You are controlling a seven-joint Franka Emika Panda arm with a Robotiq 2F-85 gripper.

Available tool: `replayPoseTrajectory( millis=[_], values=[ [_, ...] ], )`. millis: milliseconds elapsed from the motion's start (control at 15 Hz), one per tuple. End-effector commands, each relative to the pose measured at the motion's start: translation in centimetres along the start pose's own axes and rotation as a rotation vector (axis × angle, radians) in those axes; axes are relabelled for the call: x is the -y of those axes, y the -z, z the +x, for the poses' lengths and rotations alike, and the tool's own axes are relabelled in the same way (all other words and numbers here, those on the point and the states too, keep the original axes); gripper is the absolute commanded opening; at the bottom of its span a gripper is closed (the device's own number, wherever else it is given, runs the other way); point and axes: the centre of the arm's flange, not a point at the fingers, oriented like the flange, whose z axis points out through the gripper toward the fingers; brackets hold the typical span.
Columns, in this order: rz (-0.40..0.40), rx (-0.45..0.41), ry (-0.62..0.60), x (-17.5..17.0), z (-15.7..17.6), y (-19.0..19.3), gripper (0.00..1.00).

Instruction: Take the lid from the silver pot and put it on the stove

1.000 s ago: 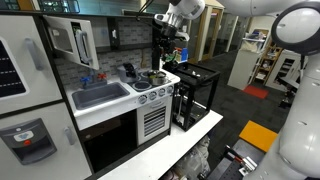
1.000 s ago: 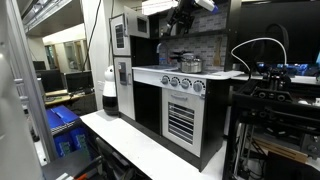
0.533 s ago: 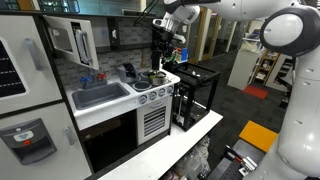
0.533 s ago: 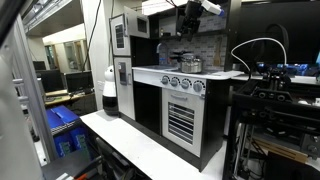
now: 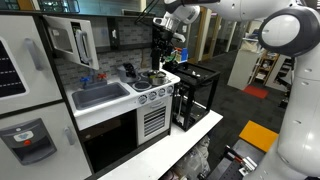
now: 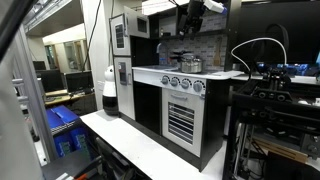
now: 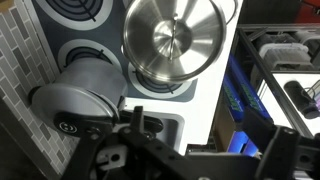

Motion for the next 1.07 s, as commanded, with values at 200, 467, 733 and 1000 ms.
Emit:
replayPoseTrajectory(
  millis=[200,467,733,1000],
  values=[
    [-0.008,0.009,0.012,-0.1,-0.2,0.3,1.00],
    [-0.008,0.010,0.037,-1.0,-1.3,0.0,1.00],
    [0.026,-0.020,0.131,-1.4,-2.5,-1.3,1.00],
    [0.066,-0.026,0.229,-2.2,-3.3,-3.1,1.00]
  ],
)
